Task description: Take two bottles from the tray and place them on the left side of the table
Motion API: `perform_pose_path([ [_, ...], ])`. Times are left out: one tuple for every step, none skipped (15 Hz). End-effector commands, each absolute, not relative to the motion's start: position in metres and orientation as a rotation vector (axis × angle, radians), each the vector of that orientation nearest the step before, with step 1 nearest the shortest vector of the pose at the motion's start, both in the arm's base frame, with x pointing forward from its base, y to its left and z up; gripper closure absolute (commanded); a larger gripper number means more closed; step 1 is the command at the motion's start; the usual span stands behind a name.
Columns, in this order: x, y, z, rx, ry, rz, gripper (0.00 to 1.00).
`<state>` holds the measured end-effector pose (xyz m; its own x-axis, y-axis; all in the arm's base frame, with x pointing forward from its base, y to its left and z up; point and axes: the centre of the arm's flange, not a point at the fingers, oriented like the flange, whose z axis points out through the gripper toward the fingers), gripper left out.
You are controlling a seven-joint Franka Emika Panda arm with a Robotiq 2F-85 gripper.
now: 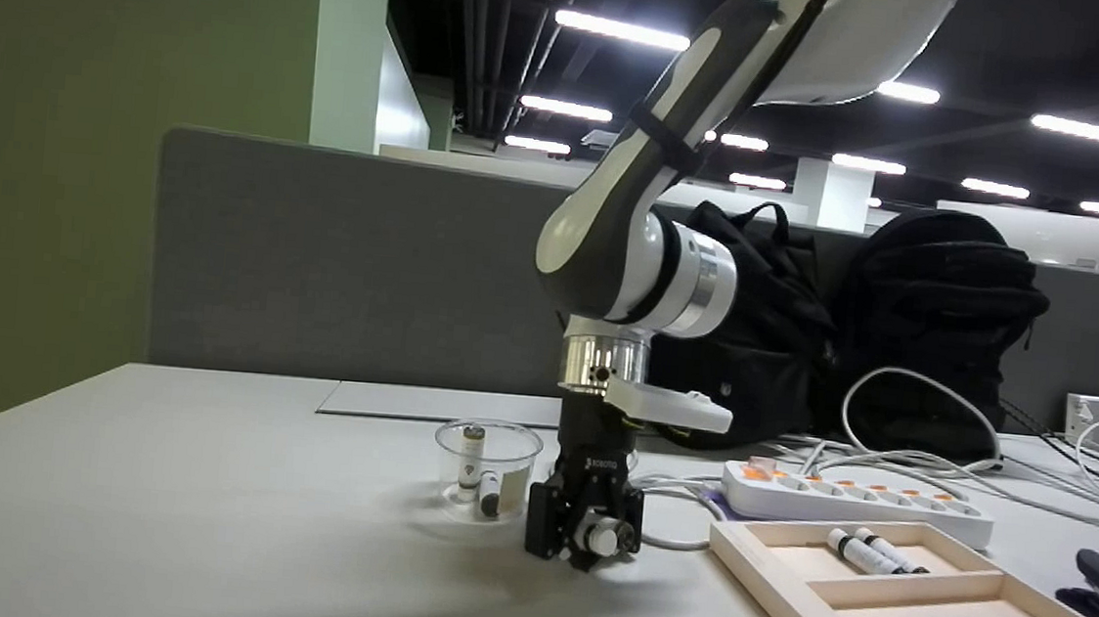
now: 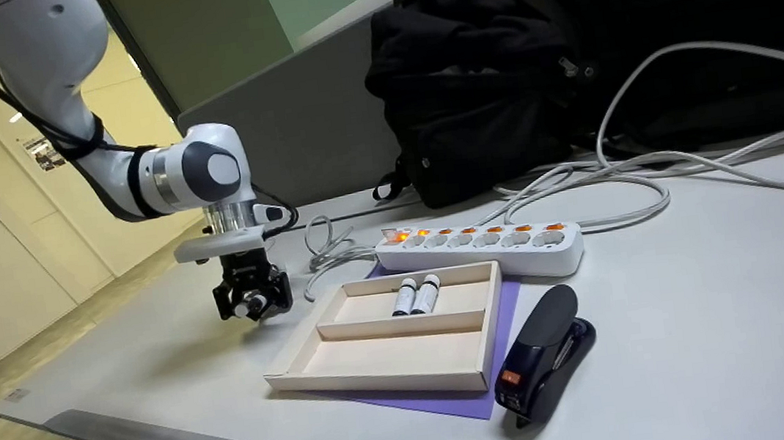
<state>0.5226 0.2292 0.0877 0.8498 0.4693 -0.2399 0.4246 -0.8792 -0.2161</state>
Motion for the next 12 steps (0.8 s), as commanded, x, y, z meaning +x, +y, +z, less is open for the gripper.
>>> perform_pose_path([
  [0.516,0.239,0.084,-2.905,-0.750,0.387,0.75],
  [0.517,0.240,0.085,-2.907,-0.761,0.380,0.68],
  [0.517,0.241,0.086,-2.909,-0.771,0.374,0.62],
  [0.517,0.242,0.089,-2.913,-0.785,0.369,0.54],
  [0.518,0.243,0.091,-2.912,-0.793,0.369,0.48],
  [0.519,0.243,0.095,-2.910,-0.792,0.369,0.40],
  [0.521,0.243,0.100,-2.918,-0.789,0.362,0.34],
  [0.523,0.242,0.104,-2.926,-0.790,0.359,0.27],
  [0.524,0.241,0.108,-2.936,-0.790,0.354,0.20],
  [0.526,0.239,0.113,-2.944,-0.795,0.354,0.14],
  [0.528,0.237,0.118,-2.952,-0.797,0.352,0.06],
  [0.529,0.236,0.121,-2.957,-0.793,0.348,0.02],
])
